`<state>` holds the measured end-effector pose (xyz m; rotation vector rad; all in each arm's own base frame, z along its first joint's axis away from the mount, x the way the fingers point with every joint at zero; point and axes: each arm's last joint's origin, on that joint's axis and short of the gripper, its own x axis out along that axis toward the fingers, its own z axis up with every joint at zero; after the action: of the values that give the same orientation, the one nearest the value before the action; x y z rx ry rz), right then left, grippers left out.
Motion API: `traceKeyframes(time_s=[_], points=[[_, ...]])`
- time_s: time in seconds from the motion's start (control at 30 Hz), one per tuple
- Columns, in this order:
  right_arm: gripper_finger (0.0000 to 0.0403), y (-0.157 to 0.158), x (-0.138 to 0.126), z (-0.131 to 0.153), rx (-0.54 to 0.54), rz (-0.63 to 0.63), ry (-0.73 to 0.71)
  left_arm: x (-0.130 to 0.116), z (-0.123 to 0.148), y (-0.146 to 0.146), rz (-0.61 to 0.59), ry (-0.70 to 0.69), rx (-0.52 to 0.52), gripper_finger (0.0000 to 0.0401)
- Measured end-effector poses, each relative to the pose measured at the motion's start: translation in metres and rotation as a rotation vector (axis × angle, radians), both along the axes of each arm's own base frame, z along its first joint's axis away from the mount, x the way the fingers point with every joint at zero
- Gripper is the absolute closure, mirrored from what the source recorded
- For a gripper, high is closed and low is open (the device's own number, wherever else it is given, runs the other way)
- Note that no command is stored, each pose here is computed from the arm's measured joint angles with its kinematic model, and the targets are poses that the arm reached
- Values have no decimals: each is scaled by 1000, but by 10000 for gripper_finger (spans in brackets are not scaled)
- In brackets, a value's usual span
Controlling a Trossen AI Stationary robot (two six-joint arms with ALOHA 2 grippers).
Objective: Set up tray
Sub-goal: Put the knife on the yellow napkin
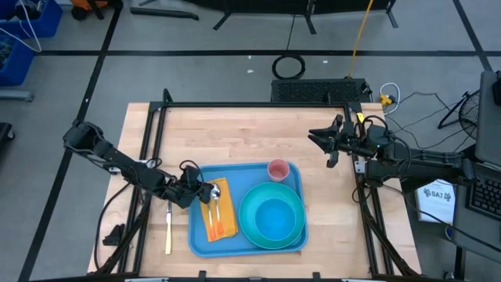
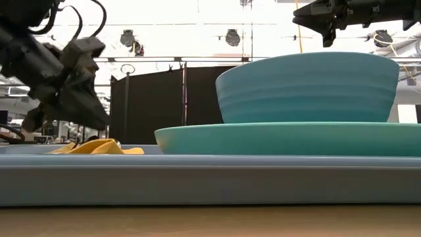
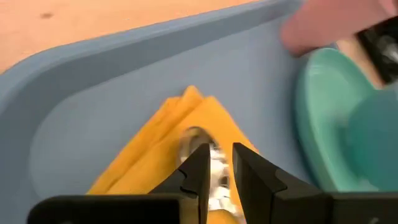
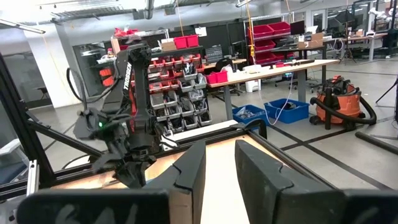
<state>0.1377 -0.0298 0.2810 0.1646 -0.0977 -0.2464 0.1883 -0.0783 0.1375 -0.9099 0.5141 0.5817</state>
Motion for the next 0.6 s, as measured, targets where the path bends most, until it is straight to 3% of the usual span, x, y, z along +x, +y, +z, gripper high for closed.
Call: traceKeyframes(time_s=[0.17,0.37,0.6], points=[[325,0,0,0,0,0,2,-7,23,-7,-123,-36,-67,330],[325,0,0,-2,4,0,18,-33,36,-23,-69,55,-202,330],[325,0,0,-3,1,0,29,-37,63,-67,-34,118,-330,330]])
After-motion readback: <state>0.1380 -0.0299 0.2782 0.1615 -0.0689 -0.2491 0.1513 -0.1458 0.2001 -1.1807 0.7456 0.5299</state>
